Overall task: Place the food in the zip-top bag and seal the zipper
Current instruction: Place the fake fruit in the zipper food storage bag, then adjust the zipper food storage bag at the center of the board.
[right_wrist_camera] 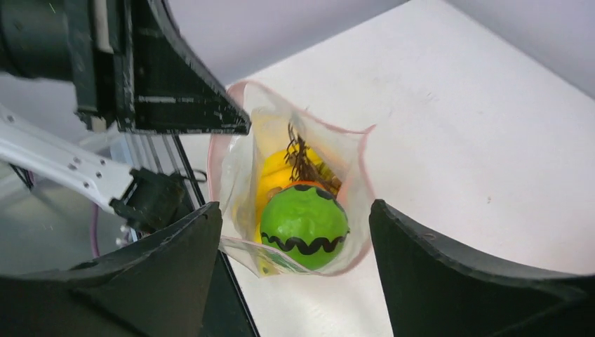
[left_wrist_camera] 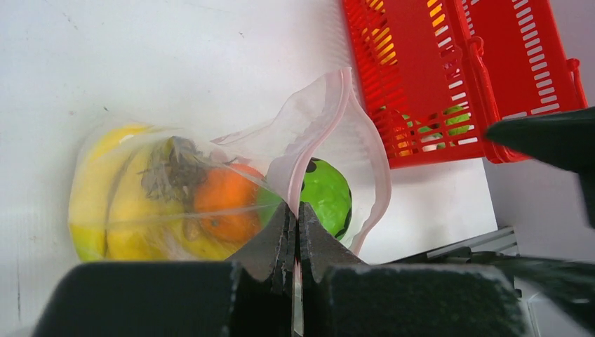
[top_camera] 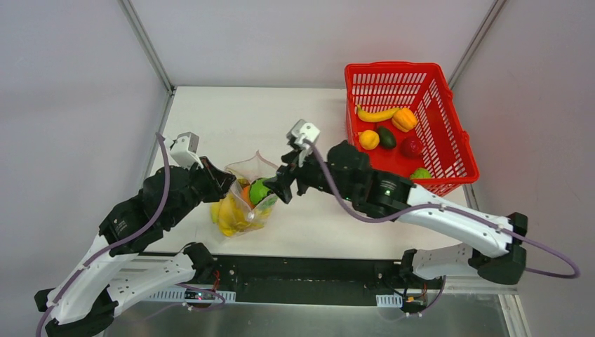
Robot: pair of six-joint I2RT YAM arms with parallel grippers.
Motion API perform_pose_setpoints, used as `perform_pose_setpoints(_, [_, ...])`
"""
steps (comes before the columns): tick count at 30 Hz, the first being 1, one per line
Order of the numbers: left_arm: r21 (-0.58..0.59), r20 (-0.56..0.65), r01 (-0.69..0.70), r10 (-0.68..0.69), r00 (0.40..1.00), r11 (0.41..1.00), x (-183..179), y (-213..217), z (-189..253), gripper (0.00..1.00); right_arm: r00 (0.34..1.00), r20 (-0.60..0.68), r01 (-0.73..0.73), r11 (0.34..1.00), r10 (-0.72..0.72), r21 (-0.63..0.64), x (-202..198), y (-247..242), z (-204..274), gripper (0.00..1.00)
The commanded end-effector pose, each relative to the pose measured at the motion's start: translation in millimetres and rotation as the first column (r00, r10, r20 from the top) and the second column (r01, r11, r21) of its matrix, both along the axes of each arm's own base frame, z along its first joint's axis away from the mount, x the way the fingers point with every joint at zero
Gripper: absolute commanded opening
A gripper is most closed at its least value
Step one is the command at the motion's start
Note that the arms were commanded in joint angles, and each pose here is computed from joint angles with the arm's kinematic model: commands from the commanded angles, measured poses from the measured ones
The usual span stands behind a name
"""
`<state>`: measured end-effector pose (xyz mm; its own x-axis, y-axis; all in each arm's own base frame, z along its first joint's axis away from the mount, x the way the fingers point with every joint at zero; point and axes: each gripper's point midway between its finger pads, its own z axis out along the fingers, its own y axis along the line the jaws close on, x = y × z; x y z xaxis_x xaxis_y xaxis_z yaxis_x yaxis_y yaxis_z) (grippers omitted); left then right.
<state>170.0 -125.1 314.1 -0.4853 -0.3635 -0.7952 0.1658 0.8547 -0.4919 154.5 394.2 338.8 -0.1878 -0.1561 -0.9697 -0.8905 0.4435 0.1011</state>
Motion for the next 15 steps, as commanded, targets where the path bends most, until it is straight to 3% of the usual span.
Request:
perform_pose_setpoints(1, [-0.084, 0.067, -0.028, 0.034, 0.997, 0.996, 4, 2, 28, 0.0, 0.984, -0.049, 0.176, 0.982, -0.173, 0.064, 22, -30, 17, 0.77])
perform_pose_setpoints(4, [-0.084, 0.064, -0.019, 0.025, 0.998, 0.996, 5, -1, 28, 0.0, 0.935, -0.178, 0.313, 0.95, -0.308, -0.001, 42, -42, -16, 0.71])
perform_pose_setpoints(8, [-0.086, 0.058, -0.012, 0.017, 0.998, 0.996, 5, -4, 25, 0.0, 0.908, -0.339, 0.249, 0.968, -0.247, -0.039, 33, -31, -46, 0.67])
perform_pose_setpoints(15, [-0.084, 0.054, -0.012, 0.016, 0.998, 0.996, 5, -3, 22, 0.0, 0.877, -0.396, 0.234, 0.962, -0.272, -0.143, 36, -15, -77, 0.55])
